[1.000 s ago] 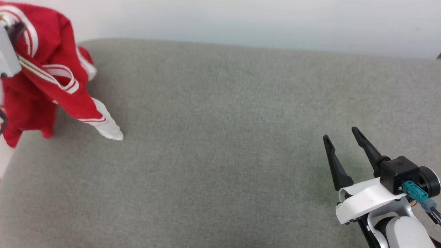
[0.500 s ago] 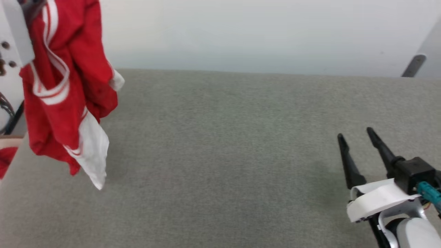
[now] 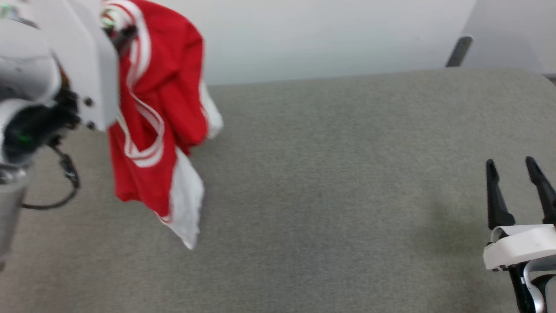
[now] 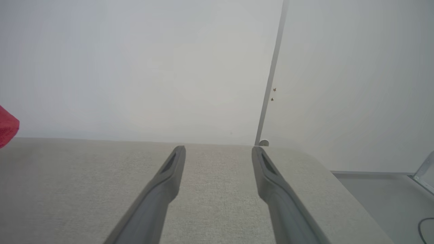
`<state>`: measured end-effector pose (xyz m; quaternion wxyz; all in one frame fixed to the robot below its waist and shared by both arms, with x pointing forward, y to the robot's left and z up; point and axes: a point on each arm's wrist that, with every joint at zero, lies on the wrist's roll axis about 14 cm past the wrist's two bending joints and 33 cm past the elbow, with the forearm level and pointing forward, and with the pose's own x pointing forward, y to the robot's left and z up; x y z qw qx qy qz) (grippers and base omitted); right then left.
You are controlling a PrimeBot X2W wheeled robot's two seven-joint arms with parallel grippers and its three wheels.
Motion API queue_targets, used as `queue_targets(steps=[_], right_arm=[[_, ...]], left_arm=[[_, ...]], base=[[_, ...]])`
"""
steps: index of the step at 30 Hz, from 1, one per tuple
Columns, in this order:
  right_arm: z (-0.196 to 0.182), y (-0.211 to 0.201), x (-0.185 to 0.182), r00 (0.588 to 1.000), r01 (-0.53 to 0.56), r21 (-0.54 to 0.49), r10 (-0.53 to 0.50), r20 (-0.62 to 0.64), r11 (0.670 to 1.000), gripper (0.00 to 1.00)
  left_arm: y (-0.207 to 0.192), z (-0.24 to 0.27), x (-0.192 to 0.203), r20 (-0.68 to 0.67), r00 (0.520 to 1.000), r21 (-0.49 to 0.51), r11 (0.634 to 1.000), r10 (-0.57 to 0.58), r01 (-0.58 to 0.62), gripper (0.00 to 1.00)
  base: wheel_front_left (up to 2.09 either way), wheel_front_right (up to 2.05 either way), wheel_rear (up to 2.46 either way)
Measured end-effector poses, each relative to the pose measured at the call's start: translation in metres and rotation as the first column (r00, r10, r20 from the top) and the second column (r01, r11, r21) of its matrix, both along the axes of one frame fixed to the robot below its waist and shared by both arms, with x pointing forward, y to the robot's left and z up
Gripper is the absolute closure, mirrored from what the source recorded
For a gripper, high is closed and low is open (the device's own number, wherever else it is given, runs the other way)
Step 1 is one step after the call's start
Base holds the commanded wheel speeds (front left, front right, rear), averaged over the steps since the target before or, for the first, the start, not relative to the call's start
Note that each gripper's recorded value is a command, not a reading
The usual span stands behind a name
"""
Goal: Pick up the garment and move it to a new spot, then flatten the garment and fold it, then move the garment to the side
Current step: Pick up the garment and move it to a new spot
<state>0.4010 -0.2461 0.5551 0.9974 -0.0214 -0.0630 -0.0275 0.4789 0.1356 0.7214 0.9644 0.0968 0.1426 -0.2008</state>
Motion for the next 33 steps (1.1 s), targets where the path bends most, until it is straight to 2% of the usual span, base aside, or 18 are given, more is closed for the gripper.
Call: queue_targets(steps=[5, 10, 18, 28, 33], right_arm=[[-0.008, -0.027, -0.009, 0.996, 0.09, 0.011, -0.09, -0.014, 0.996, 0.0], [-0.019, -0.047, -0.015, 0.986, 0.161, 0.018, -0.16, -0.035, 0.987, 0.0], [-0.048, -0.053, -0.015, 0.975, 0.203, 0.051, -0.197, -0.099, 0.978, 0.0], [-0.074, -0.052, -0.014, 0.967, 0.218, 0.08, -0.204, -0.153, 0.973, 0.0], [-0.078, -0.048, -0.013, 0.968, 0.208, 0.086, -0.193, -0.162, 0.974, 0.0]], left_arm=[[-0.048, -0.032, 0.004, -0.069, 0.991, 0.023, 0.993, -0.118, 0.119, 1.0], [-0.091, -0.079, 0.005, -0.187, 0.956, 0.013, 0.973, -0.225, 0.231, 1.0], [-0.151, -0.172, -0.011, -0.402, 0.84, -0.038, 0.923, -0.364, 0.382, 1.0], [-0.18, -0.253, -0.033, -0.584, 0.692, -0.078, 0.878, -0.424, 0.471, 1.0], [-0.182, -0.27, -0.038, -0.619, 0.665, -0.076, 0.875, -0.417, 0.478, 1.0]], base=[[0.0, 0.0, 0.0], [0.0, 0.0, 0.0], [0.0, 0.0, 0.0], [0.0, 0.0, 0.0], [0.0, 0.0, 0.0]])
